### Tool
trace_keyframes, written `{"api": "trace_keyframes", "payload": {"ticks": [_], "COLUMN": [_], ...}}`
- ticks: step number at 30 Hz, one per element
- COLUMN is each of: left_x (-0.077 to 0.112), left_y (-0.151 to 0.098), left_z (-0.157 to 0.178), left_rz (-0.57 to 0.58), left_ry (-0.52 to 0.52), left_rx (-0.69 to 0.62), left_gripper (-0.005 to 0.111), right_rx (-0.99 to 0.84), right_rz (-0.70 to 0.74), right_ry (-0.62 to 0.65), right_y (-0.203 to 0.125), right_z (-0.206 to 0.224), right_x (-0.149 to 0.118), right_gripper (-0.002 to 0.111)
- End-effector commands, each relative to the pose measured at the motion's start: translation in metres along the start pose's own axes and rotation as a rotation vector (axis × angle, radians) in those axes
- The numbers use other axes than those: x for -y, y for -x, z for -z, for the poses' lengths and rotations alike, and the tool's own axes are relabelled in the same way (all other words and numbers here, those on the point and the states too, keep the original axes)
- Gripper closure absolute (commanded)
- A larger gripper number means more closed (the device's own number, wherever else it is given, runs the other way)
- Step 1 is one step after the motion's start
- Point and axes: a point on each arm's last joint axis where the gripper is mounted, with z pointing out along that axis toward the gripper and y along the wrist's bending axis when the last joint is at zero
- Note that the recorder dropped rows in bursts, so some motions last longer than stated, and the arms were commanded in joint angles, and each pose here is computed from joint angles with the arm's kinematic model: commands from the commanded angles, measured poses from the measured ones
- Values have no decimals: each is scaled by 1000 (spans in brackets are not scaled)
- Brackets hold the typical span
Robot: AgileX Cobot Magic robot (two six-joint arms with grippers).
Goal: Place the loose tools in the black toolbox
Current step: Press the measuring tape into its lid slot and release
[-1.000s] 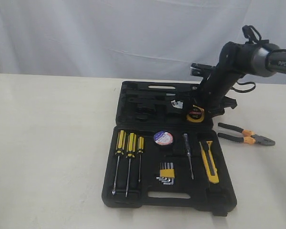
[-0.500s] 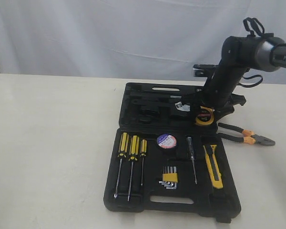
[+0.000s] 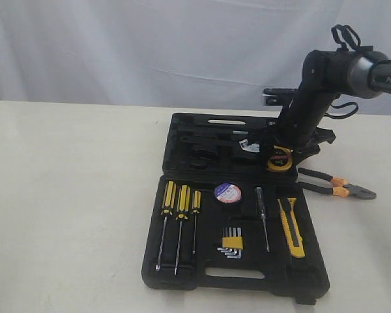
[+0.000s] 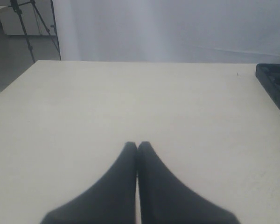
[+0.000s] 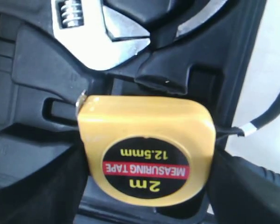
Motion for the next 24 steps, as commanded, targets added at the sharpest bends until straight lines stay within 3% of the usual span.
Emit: {"api": "trace_keyframes", "payload": {"ticks": [1, 5, 15, 21, 24], "left_x": [0, 0, 0, 0, 0], "left_y": [0, 0, 0, 0, 0], "left_z": [0, 0, 0, 0, 0], "left_rz": [1, 1, 1, 1, 1], "left_ry": [-6, -6, -6, -6, -6], "left_rx": [6, 6, 6, 6, 6], "left_gripper": [107, 107, 107, 107, 107], "right_rx": [-32, -36, -46, -46, -52], "right_rz": [9, 1, 27, 44, 49], "right_ry": [-9, -9, -8, -7, -9], "right_y": [-3, -4, -5, -5, -5], "right_z": [-13, -13, -12, -12, -12], "right_x": [3, 3, 3, 3, 3], "right_gripper": [62, 45, 44, 27, 27]}}
